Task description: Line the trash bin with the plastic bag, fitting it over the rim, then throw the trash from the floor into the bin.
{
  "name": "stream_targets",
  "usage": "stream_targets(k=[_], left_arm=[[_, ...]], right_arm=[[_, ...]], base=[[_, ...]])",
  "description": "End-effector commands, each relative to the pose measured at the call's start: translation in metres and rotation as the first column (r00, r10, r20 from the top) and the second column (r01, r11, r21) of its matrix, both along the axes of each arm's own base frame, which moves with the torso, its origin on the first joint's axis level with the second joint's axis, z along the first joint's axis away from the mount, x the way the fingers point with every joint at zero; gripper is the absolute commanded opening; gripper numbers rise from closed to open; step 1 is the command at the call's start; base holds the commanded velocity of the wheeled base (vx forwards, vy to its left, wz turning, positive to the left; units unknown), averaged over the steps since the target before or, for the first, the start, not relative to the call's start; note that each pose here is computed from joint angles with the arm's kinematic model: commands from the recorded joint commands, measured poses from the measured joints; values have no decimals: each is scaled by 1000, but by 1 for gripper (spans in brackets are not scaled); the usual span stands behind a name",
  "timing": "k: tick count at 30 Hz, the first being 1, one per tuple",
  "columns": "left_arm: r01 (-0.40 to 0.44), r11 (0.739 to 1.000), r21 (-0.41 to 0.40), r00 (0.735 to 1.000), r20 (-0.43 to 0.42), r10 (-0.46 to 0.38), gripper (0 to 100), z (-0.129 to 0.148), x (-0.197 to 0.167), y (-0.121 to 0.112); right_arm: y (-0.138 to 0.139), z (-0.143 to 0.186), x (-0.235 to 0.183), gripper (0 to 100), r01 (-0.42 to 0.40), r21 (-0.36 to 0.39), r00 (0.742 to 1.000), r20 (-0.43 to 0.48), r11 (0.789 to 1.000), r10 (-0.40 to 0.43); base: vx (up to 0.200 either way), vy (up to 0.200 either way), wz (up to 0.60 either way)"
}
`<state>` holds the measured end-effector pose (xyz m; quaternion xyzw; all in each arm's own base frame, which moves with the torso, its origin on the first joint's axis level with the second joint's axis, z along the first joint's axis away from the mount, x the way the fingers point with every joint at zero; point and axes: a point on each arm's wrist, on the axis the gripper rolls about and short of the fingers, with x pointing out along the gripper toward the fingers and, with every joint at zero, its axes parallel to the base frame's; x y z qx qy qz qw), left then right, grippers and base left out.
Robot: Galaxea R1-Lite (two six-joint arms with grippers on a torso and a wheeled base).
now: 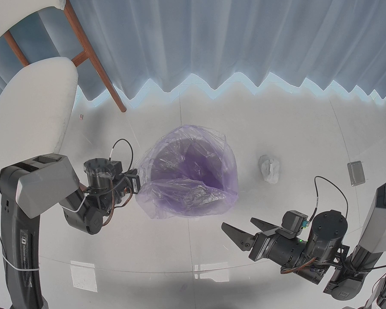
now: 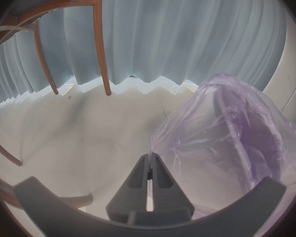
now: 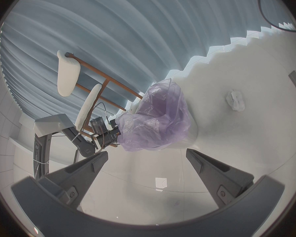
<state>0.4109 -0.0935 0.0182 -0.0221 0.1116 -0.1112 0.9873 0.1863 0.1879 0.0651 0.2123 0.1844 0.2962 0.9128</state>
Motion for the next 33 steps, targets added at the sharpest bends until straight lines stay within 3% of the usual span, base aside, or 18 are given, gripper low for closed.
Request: stream_targets(k=[1, 5, 6, 11, 13, 18, 27, 29, 32, 33], left_arm=[[5, 1000, 2, 999, -38, -5, 0, -39, -10, 3], [-6, 999, -38, 999, -35, 5, 0, -43, -16, 5], [-10, 999, -49, 998, -58, 7, 100, -46, -21, 5], [3, 996, -92, 998, -67, -9, 100, -46, -30, 8], [46, 989, -139, 998, -35, -51, 100, -42, -43, 12], [65, 984, -167, 993, -84, -80, 100, -32, -66, 15], [118, 962, -247, 991, 95, -98, 100, 52, -91, 16], [196, 948, -252, 975, 150, -162, 100, 75, -106, 12], [293, 923, -251, 951, 174, -255, 100, 89, -124, 7], [366, 897, -249, 928, 171, -331, 100, 91, -134, 0]], right_arm=[[1, 0, 0, 100, -2, 7, 1000, 7, 1000, 2], [1, 0, 0, 100, -2, 7, 1000, 7, 1000, 2], [1, -1, 0, 100, -2, 5, 1000, 5, 1000, 2], [1, -3, 1, 100, -2, 0, 1000, 1, 1000, 2], [1, -3, 1, 100, -1, -1, 1000, 0, 1000, 1], [1, -4, 1, 100, -2, -3, 1000, -3, 1000, 2], [2, -5, 1, 100, -1, -7, 1000, -6, 1000, 1], [2, -6, 1, 100, -1, -8, 1000, -7, 1000, 1], [3, -8, 2, 100, -1, -12, 1000, -11, 1000, 0], [3, -9, 2, 100, -1, -16, 1000, -15, 1000, 0]], base=[[0, 0, 0], [0, 0, 0], [0, 0, 0], [0, 0, 0], [0, 0, 0], [0, 0, 0], [0, 0, 0], [0, 0, 0], [0, 0, 0], [0, 0, 0]])
